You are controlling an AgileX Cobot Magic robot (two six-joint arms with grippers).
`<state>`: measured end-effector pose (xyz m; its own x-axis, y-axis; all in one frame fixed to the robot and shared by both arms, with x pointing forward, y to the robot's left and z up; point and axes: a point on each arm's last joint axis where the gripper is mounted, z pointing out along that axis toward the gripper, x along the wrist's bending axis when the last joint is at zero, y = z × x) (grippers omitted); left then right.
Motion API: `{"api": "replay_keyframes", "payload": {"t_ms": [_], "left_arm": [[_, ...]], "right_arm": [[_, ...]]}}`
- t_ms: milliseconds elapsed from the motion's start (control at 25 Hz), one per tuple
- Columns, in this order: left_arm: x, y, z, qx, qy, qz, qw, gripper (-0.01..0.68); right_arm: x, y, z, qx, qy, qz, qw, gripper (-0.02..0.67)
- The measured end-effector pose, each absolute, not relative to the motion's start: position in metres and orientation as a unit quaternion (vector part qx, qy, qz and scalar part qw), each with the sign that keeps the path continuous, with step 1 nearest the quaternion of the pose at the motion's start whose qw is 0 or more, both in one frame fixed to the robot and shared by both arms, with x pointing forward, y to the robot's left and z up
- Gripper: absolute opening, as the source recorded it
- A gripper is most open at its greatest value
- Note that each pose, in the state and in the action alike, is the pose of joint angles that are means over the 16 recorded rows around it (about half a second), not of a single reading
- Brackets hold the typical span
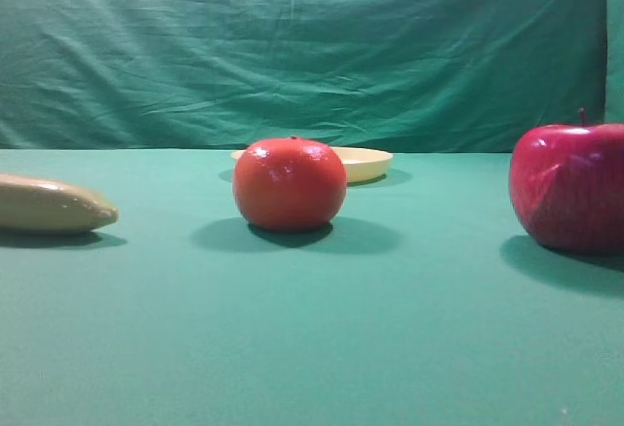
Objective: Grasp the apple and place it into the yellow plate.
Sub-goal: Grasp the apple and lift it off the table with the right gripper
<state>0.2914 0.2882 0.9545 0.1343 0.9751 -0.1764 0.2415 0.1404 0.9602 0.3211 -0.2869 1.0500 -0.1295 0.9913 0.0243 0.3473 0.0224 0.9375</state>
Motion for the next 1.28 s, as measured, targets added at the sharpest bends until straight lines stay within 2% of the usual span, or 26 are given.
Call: {"api": "replay_keyframes", "payload": {"t_ms": [240, 480, 840, 1120, 1280], "left_arm": [[0.291, 0.288, 0.954, 0.55, 0.553, 0.357, 0.514, 0.157], [0.291, 0.288, 0.954, 0.55, 0.553, 0.357, 0.514, 0.157], [0.291, 0.288, 0.954, 0.55, 0.553, 0.357, 0.514, 0.157], [0.291, 0.288, 0.954, 0.55, 0.553, 0.357, 0.514, 0.157], [0.291, 0.288, 0.954, 0.55, 0.553, 0.357, 0.514, 0.157]], "right_arm": [[0.353, -0.281, 1.068, 0.517, 0.706, 0.362, 0.321, 0.0], [0.384, -0.269, 1.068, 0.497, 0.765, 0.328, 0.246, 0.0], [0.424, -0.236, 1.043, 0.473, 0.82, 0.292, 0.14, 0.0], [0.449, -0.212, 1.021, 0.456, 0.843, 0.265, 0.106, 0.0], [0.463, -0.205, 1.016, 0.454, 0.848, 0.255, 0.098, 0.025]]}}
